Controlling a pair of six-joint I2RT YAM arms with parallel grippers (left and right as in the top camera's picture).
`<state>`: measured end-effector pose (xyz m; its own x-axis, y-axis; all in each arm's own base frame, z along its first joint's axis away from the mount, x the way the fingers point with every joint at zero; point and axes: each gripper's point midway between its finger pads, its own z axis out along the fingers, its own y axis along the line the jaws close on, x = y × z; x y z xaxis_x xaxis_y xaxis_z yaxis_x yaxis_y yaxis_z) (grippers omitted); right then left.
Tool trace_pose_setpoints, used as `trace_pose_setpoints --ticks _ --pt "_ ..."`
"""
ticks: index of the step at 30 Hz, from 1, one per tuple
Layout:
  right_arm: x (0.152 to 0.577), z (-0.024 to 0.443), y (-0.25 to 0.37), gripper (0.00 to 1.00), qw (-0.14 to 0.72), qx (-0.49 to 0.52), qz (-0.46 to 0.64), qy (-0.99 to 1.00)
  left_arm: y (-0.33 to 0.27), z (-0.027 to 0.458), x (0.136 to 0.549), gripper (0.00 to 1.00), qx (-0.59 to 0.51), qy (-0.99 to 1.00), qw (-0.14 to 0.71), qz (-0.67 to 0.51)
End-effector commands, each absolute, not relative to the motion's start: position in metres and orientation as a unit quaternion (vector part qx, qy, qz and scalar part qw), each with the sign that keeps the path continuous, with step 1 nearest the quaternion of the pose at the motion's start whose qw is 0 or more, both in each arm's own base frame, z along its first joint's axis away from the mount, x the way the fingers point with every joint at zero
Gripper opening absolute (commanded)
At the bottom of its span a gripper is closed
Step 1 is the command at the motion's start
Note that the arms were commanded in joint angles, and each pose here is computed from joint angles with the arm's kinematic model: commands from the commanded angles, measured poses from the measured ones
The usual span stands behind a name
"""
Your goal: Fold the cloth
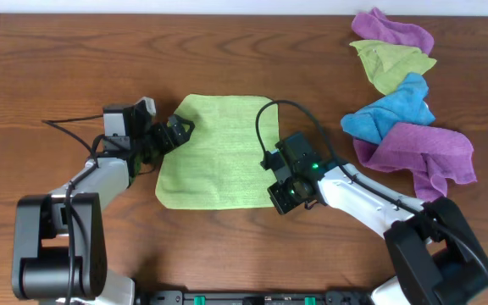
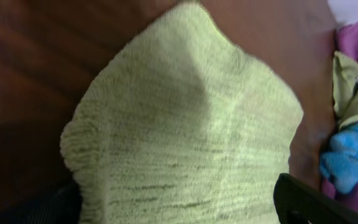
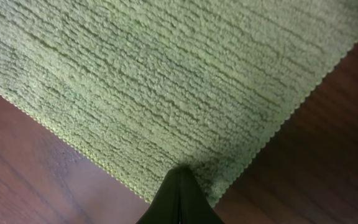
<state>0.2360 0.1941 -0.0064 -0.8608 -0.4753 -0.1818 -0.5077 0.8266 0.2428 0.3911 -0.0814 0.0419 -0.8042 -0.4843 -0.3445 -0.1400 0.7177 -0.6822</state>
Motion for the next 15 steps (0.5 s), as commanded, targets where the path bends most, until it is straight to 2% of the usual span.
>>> trace_pose_setpoints --ticks 1,7,15 --pt "0.201 -0.034 0.169 0.02 -0.013 -0.232 0.104 0.967 -0.08 0.031 0.398 0.95 -0.198 0.887 0.255 -0.33" --pt "0.186 -0.039 0.161 0.02 -0.038 -0.225 0.099 0.969 -0.089 0.013 0.408 0.95 -0.195 0.879 0.243 -0.36" --pt "0.174 -0.04 0.156 0.01 -0.061 -0.225 0.091 0.968 -0.098 0.05 0.444 0.95 -0.143 0.863 0.287 -0.391"
